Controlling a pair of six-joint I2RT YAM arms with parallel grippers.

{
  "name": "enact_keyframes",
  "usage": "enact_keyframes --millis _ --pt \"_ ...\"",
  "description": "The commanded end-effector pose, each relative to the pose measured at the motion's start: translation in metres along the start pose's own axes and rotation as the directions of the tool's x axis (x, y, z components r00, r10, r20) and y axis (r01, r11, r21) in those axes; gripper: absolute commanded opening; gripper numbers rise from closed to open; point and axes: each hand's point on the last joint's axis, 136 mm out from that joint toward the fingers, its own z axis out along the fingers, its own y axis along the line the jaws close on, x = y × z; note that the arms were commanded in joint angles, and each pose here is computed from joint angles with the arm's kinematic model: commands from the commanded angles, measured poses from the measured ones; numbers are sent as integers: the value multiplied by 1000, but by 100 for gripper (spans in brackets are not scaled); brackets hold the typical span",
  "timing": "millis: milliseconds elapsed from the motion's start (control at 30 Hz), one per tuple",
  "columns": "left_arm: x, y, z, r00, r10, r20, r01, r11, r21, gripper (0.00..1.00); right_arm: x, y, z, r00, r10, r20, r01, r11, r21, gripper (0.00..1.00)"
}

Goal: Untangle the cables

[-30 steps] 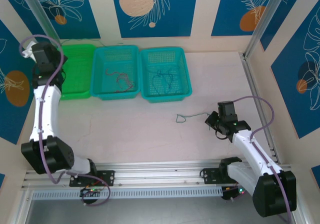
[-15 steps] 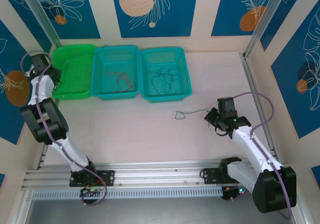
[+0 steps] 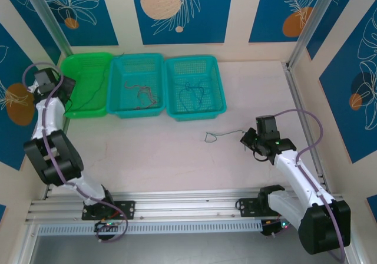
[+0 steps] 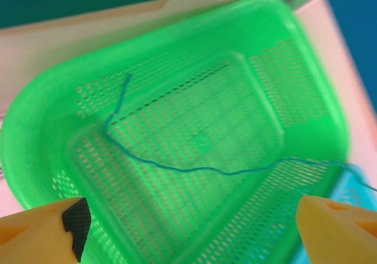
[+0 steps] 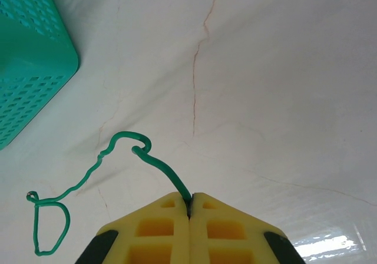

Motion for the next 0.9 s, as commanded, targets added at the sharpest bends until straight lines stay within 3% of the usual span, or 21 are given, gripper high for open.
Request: enact_keyframes --millis 0,167,367,467,567,700,800,867 --pt "0 -63 -55 992 101 72 -113 976 187 90 0 15 -6 1000 -3 -12 2 998 -57 0" --pt "49 -133 -128 965 245 97 -263 874 409 88 5 27 -8 999 -29 -46 24 994 -106 0" --pt "158 -178 -202 878 472 79 -403 640 654 85 16 56 -16 988 -124 -94 99 967 -234 0" --pt "224 -183 -235 769 628 120 -487 454 746 83 21 71 -22 974 -208 -93 175 944 -281 0" --pt "295 -180 -259 628 766 138 -507 268 819 83 26 86 -30 951 -299 -76 262 911 -318 0" --pt "387 -163 -290 408 898 163 -438 36 898 83 37 109 -40 898 -437 -53 388 843 -373 0" --pt "444 -140 -314 204 934 294 -409 -192 892 83 44 121 -47 865 -501 -40 445 800 -403 0" --pt "470 -125 -327 123 929 349 -329 -294 897 84 50 130 -53 842 -539 -30 473 764 -438 0"
